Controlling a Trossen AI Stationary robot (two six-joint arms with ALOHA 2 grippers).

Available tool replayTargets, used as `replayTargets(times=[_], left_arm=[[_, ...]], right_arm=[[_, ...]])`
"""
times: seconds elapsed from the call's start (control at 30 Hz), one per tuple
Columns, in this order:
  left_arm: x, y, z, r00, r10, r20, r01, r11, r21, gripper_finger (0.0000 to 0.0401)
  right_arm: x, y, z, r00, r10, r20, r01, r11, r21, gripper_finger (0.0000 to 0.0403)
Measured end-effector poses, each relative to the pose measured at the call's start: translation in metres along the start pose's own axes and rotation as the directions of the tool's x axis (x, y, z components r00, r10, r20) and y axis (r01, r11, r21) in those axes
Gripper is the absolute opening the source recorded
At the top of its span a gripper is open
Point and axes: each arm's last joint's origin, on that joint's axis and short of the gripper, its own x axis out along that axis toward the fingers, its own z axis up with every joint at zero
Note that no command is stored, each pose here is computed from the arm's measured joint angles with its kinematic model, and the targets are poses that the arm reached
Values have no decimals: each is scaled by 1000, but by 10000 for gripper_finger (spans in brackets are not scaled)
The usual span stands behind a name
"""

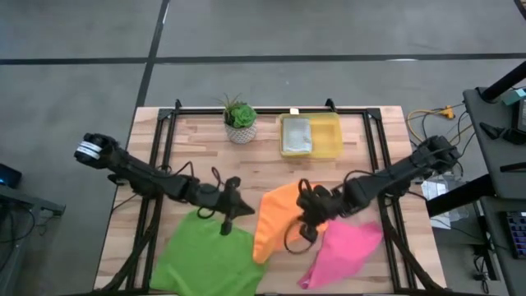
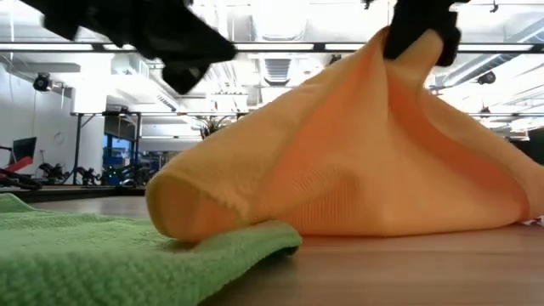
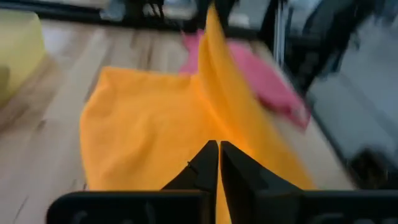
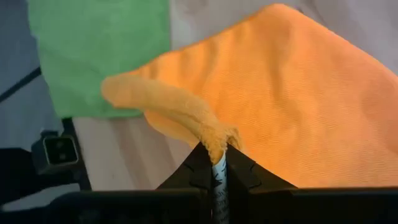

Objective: Fold microfiber towels
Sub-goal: Fold the orange microfiber cloth

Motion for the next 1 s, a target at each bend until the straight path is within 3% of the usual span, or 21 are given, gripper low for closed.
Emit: replayTargets(times=[0.2,0.4,0.53,0.63,0.8,1.0], left_arm=[[29,6,1,996,-32,82,45,985,-164,80],[63,0,1,995,-78,56,89,963,-255,161],[86,-2,1,997,-69,36,77,943,-323,193],[101,-6,7,1000,-19,2,18,943,-332,197],[119,-17,19,977,172,-123,-199,944,-264,185],[132,-34,40,949,277,-153,-296,947,-125,170]], right_arm=[[4,-19,19,999,28,-46,-25,997,78,8],[5,-31,31,997,41,-61,-35,995,95,8],[7,-39,34,997,36,-75,-29,996,89,8],[9,-44,34,996,28,-85,-20,995,93,8],[16,-51,27,993,6,-115,5,995,97,8],[22,-57,20,990,-11,-142,26,994,103,8]])
